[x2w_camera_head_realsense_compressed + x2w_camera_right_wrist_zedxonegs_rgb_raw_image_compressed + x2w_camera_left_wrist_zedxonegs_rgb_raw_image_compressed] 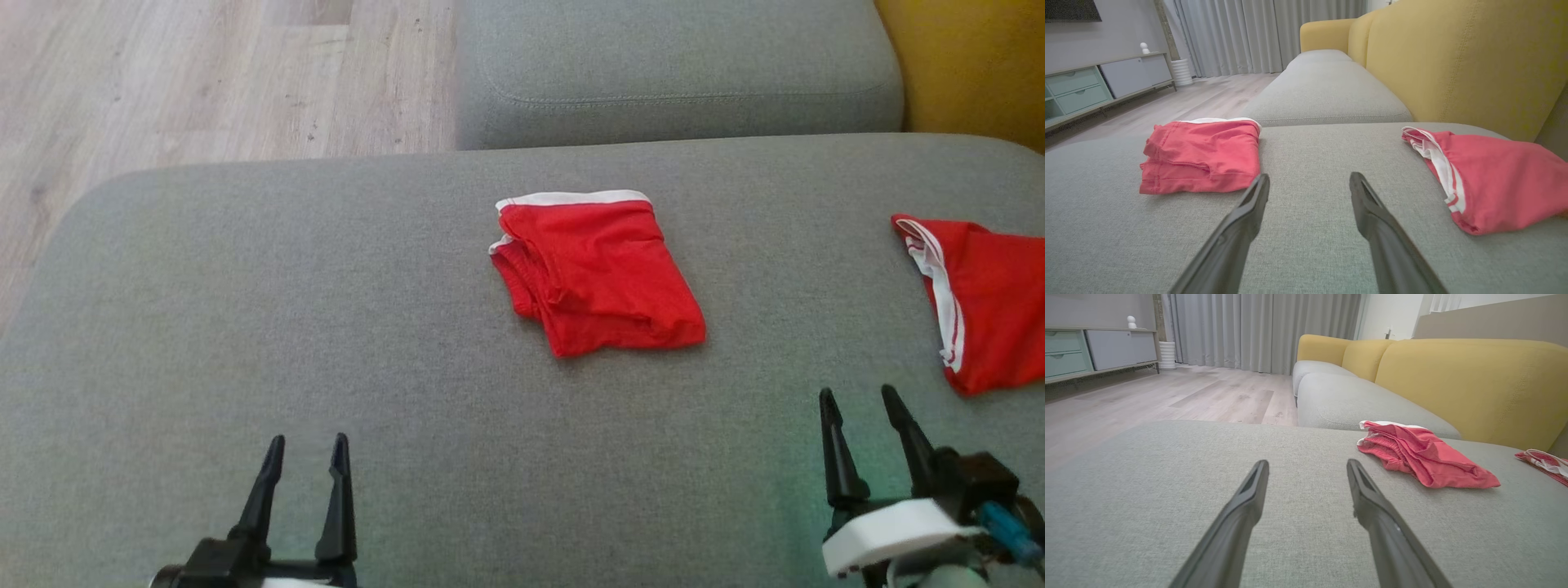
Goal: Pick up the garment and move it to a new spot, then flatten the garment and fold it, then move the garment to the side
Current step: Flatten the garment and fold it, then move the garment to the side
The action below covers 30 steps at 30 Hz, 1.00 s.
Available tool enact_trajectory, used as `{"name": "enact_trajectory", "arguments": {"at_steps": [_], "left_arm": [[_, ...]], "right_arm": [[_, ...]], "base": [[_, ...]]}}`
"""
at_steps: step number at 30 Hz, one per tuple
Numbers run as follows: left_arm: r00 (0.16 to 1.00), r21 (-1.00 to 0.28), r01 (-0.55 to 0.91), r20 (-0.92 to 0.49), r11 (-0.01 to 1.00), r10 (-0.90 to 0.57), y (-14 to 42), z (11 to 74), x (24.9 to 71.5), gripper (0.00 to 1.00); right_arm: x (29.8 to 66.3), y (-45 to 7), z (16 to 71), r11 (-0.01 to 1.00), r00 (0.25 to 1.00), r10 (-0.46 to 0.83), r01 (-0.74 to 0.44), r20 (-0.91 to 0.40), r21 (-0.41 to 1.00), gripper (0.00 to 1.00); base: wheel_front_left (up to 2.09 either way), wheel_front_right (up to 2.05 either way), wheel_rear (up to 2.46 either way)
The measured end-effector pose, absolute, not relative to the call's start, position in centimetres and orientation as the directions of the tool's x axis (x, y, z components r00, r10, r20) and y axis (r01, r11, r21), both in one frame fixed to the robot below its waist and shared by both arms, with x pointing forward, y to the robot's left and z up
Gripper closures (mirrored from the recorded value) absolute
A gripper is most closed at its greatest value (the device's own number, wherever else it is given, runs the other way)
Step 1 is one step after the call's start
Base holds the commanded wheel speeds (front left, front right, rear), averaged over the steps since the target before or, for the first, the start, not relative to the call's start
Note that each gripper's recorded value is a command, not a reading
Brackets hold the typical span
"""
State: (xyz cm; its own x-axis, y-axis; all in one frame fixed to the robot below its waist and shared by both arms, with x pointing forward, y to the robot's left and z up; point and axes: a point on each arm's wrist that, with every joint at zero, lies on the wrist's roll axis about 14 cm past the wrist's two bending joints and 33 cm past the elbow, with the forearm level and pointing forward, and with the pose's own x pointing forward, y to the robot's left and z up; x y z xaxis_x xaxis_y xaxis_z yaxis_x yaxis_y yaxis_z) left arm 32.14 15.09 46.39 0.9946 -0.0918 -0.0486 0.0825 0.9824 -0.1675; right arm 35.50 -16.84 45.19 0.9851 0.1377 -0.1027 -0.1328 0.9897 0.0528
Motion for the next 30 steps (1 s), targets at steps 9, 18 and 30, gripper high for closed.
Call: {"name": "enact_trajectory", "arguments": {"at_steps": [9,18,30], "left_arm": [[0.994,-0.168,0.075,-0.061,0.983,-0.086,15.3,46.0,31.9,0.00],[0.991,-0.175,0.070,-0.099,0.982,-0.088,15.1,45.0,32.5,0.00],[0.987,-0.224,0.059,-0.132,0.973,-0.091,14.6,44.2,33.4,0.00]], "right_arm": [[34.3,-17.3,44.3,0.992,0.987,0.100,-0.089,-0.125,0.087,0.00],[40.8,-14.8,46.1,0.949,0.967,0.178,-0.120,-0.180,0.291,0.00],[49.4,-9.1,42.3,0.911,0.769,0.382,-0.219,-0.513,0.350,0.00]], "base": [[0.00,0.00,0.00],[0.00,0.00,0.00],[0.00,0.00,0.00]]}}
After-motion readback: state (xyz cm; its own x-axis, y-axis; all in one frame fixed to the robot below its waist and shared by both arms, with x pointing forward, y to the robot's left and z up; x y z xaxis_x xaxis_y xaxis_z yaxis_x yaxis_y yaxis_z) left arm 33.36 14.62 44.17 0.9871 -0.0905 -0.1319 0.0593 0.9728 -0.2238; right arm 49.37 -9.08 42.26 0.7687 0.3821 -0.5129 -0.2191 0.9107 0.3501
